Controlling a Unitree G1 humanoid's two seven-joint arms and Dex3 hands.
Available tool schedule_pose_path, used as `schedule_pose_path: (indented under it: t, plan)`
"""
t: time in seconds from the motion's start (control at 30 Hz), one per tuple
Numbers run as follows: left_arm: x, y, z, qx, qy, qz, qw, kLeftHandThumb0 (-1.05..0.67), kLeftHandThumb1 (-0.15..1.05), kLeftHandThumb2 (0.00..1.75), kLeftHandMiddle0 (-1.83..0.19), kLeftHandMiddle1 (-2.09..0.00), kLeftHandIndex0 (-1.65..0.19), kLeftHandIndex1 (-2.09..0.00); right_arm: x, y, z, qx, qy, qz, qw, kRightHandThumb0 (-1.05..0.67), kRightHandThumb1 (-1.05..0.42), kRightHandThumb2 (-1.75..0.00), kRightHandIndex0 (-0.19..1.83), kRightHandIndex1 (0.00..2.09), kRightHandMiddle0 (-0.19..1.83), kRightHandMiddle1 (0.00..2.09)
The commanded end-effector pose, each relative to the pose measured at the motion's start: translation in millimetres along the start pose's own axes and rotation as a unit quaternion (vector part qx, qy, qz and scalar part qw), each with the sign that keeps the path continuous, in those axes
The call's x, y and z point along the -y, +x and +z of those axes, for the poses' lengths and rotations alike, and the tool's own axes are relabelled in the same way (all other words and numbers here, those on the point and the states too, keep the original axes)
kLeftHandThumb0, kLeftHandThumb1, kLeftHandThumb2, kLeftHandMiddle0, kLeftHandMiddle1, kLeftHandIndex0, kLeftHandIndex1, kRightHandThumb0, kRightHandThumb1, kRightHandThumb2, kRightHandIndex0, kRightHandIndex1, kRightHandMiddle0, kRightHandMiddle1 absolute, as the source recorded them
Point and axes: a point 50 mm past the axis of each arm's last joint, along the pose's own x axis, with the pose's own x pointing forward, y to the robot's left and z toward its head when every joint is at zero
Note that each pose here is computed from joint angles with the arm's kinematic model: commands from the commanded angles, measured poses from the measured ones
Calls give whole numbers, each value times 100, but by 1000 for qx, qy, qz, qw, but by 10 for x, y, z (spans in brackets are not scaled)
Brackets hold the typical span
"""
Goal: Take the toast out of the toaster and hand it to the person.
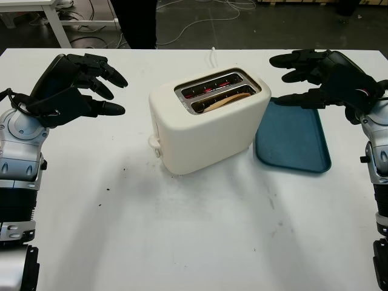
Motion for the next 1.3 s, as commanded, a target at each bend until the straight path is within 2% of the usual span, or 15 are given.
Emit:
schedule_pose_path:
  t: [0.0,0.53,1.27]
  plan:
    - [-13,-13,3,0,2,4,1000,-105,61,0,-87,-83,-84,-71,18,1,28,9,4,-2,1000,-15,-78,0,17,82,53,0]
    - [-3,-18,-5,-1,-4,6,1000,-105,60,0,-88,-82,-85,-70,17,-10,19,5,-4,-5,1000,-19,-77,0,15,86,54,1]
    - [-2,-19,-14,5,-1,6,1000,-105,61,0,-88,-84,-85,-71,17,-14,16,8,7,-2,1000,-15,-78,0,14,84,52,0]
